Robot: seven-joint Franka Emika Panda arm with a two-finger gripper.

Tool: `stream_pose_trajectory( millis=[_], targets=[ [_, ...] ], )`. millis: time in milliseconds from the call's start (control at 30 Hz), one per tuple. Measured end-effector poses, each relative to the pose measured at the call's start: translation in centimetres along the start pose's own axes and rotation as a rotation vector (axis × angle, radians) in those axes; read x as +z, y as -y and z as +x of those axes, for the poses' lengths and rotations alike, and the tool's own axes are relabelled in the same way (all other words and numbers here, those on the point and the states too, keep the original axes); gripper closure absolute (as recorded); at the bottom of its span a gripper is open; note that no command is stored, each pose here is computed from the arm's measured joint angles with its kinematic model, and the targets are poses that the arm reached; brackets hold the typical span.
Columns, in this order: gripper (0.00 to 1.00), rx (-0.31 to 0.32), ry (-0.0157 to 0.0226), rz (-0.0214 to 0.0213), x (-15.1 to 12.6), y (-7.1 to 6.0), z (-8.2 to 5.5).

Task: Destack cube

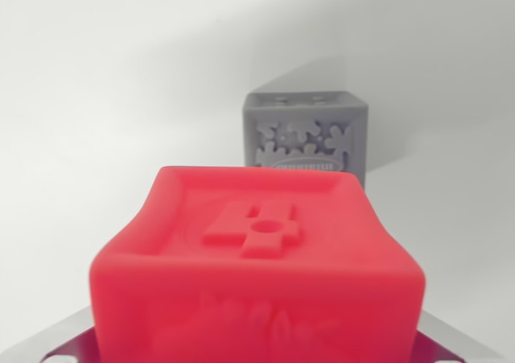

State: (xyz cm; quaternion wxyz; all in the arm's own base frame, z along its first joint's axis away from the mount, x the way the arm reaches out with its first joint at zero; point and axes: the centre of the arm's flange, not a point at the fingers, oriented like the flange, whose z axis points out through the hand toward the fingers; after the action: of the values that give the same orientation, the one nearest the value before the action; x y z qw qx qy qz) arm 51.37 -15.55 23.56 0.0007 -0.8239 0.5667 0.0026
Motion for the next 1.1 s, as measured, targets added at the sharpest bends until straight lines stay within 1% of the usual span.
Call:
stream_pose_trajectory(
  millis=[367, 667, 933, 1100],
  targets=[
    [1.00, 0.051, -0.0017, 0.0004, 0.5, 0.7, -1.7],
    [1.00, 0.096, -0.0020, -0.0009, 1.0, 1.3, -3.3],
    [1.00, 0.136, -0.0037, 0.0008, 1.2, 1.8, -4.7],
    [1.00, 0.160, -0.0037, 0.0001, 1.5, 2.1, -5.6]
  ],
)
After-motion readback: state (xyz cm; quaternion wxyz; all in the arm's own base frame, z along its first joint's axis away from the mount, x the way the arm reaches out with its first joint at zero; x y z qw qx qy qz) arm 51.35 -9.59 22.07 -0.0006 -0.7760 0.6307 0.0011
